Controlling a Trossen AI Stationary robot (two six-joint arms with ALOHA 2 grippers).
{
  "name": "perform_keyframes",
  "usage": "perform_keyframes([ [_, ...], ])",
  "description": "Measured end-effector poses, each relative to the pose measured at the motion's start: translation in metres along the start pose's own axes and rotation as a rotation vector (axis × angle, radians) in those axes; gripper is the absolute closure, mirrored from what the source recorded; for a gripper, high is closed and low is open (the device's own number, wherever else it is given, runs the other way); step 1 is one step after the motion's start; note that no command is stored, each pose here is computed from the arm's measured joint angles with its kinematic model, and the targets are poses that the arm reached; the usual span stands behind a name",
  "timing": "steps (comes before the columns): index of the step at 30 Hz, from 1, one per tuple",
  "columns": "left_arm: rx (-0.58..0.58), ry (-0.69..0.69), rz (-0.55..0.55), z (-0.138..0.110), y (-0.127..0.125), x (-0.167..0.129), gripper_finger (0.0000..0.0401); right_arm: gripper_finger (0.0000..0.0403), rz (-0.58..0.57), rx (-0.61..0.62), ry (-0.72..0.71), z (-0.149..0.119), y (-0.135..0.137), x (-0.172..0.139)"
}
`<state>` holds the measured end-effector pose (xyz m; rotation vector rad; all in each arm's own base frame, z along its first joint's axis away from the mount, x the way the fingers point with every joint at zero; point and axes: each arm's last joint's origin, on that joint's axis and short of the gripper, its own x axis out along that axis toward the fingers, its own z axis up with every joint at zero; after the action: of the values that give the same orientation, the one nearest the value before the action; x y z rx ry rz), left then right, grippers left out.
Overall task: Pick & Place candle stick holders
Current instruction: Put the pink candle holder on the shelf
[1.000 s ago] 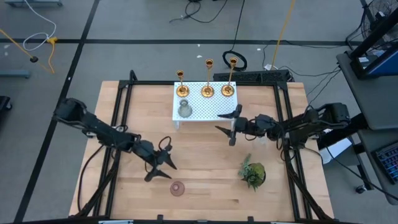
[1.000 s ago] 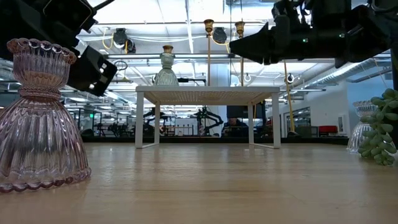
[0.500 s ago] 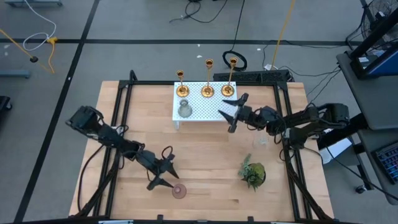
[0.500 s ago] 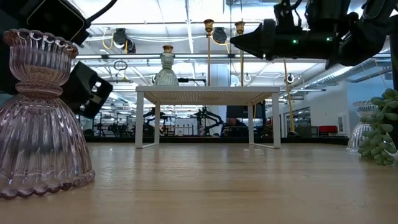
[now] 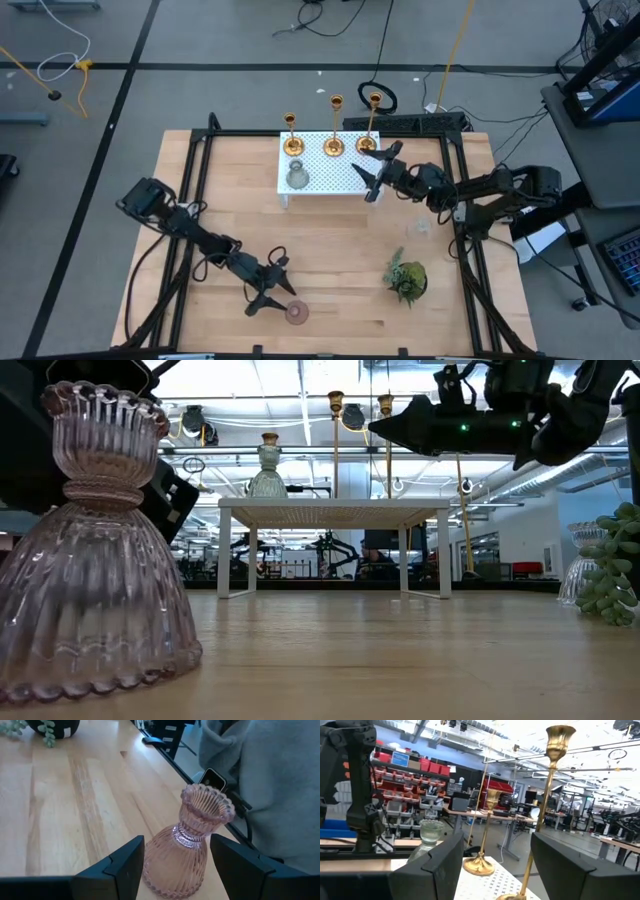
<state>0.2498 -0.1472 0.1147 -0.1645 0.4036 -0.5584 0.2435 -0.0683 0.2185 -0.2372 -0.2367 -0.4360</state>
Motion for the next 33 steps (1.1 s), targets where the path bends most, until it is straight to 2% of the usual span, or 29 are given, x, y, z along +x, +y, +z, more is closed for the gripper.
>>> perform_keyframes([
  [5,-0.003,0.0,0.006,0.0,0.003,0.001,0.0167,0.0179,0.001,0.001,0.002,0.0,0.0,0.0],
  [11,-0.005,0.009,-0.035,0.001,0.002,0.002,0.0167,0.0179,0.027,0.004,-0.026,0.002,0.0,0.0],
  [16,0.006,-0.014,-0.035,0.006,-0.003,0.005,0.0167,0.0179,0.123,0.007,-0.063,0.006,0.003,0.003],
  [24,0.02,-0.011,-0.04,0.012,-0.007,0.011,0.0167,0.0179,0.302,0.007,-0.026,0.0,0.01,0.002],
  [28,0.077,-0.012,-0.031,0.011,-0.01,0.011,0.0167,0.0179,0.412,0.083,0.009,-0.003,0.016,0.0],
  [33,0.211,-0.021,-0.025,0.012,-0.015,0.012,0.0167,0.0179,0.554,0.182,0.029,-0.002,0.028,-0.004],
])
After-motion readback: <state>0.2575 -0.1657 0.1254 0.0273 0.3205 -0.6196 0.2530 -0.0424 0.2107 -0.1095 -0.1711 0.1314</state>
